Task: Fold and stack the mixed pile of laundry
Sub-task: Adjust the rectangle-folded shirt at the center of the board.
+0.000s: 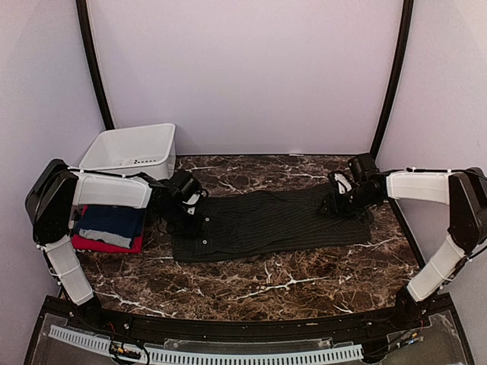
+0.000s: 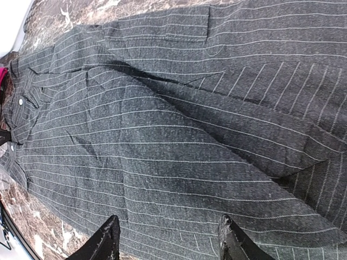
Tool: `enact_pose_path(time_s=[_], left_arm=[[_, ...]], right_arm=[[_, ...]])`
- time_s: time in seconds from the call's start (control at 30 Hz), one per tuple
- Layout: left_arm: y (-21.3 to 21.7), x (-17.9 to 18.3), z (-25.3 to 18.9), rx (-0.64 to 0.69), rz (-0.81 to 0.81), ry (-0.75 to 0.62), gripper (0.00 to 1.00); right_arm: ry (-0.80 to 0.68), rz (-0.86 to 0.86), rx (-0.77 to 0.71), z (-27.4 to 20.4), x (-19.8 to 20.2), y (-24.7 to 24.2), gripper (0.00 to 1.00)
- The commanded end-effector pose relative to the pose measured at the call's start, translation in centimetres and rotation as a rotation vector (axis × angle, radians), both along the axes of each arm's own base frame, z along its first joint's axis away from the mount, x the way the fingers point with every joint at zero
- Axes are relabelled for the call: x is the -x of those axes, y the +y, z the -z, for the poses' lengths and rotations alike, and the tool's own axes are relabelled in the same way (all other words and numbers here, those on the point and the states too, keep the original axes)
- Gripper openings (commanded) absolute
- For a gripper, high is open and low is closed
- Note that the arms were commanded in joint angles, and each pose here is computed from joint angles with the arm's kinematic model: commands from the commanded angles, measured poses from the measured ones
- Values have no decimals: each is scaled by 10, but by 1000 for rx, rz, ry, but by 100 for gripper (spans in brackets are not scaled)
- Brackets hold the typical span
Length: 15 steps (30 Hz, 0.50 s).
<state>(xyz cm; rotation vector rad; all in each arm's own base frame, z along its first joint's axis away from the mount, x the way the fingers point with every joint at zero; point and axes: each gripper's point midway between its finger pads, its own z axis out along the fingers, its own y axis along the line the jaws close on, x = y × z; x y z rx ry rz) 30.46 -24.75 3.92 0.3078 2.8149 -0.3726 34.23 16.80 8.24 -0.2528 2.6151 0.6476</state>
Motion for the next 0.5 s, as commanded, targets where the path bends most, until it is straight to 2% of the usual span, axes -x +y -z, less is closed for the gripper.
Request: enact_pose_path(time_s=[0.0,0.23,0.33,0.47], left_arm=[[-3,-12,-31,-4,18,-68,0],[5,-28,-58,-67,18,-159,0],[13,-27,-50,-103,16,-166,0],[25,-26,-26,-177,-5,-148,2]], right_arm=[[-50,8,-14,-17,-1,-5,59],[-55,30,-15,-21,-1,-10,58],[-48,36,-18,-18,0,-10,56],[-27,36,-37,-12,4,-8,48]])
